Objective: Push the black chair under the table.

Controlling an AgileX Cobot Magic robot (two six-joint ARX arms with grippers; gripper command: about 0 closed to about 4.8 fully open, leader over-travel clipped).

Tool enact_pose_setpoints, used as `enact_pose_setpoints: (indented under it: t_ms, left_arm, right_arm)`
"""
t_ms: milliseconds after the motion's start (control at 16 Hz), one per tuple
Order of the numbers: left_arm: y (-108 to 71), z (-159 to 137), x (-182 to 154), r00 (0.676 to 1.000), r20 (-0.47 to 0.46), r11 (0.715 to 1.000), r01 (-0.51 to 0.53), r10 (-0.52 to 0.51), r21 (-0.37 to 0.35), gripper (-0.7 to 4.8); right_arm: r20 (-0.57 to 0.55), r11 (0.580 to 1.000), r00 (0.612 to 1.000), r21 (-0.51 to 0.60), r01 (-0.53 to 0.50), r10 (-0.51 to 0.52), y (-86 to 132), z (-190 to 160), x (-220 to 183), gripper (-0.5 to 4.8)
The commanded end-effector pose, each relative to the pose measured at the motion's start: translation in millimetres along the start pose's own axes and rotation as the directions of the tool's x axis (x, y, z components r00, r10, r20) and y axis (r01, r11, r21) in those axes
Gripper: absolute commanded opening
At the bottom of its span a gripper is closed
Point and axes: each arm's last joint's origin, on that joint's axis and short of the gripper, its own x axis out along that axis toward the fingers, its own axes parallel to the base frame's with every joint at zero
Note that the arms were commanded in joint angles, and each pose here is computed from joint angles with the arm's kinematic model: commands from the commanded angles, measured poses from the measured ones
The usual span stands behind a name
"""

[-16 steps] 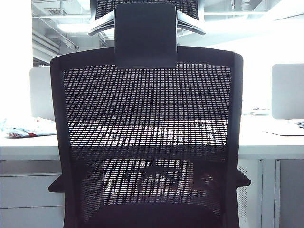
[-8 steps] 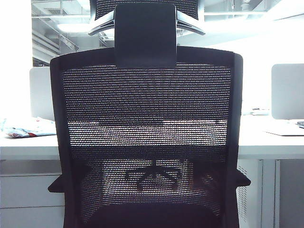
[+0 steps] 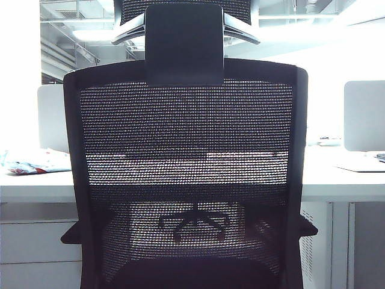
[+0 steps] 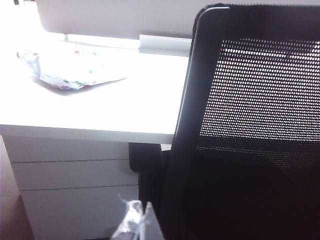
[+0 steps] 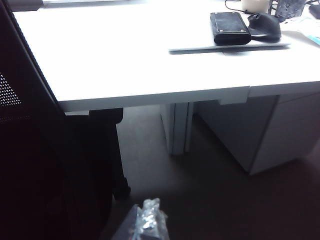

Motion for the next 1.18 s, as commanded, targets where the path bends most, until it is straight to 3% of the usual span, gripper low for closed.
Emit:
enact_pose_setpoints:
  t_ms: [62, 1185]
  left_arm:
    - [0.0, 0.5, 0.0, 1.000, 0.006, 1.000, 0.001, -0.002, 0.007, -0.05]
    - [0.0, 0.4, 0.1, 1.000, 0.005, 1.000, 0.001, -0.001, 0.007, -0.05]
  right_arm:
    - [0.103, 1.000, 0.995, 0.017, -0.023, 0.021, -0.5, -3.8, -1.5, 0.00]
    - [0.142, 0.998, 0.988, 0.028, -0.059, 0.055, -8.7, -8.1, 0.4, 0.00]
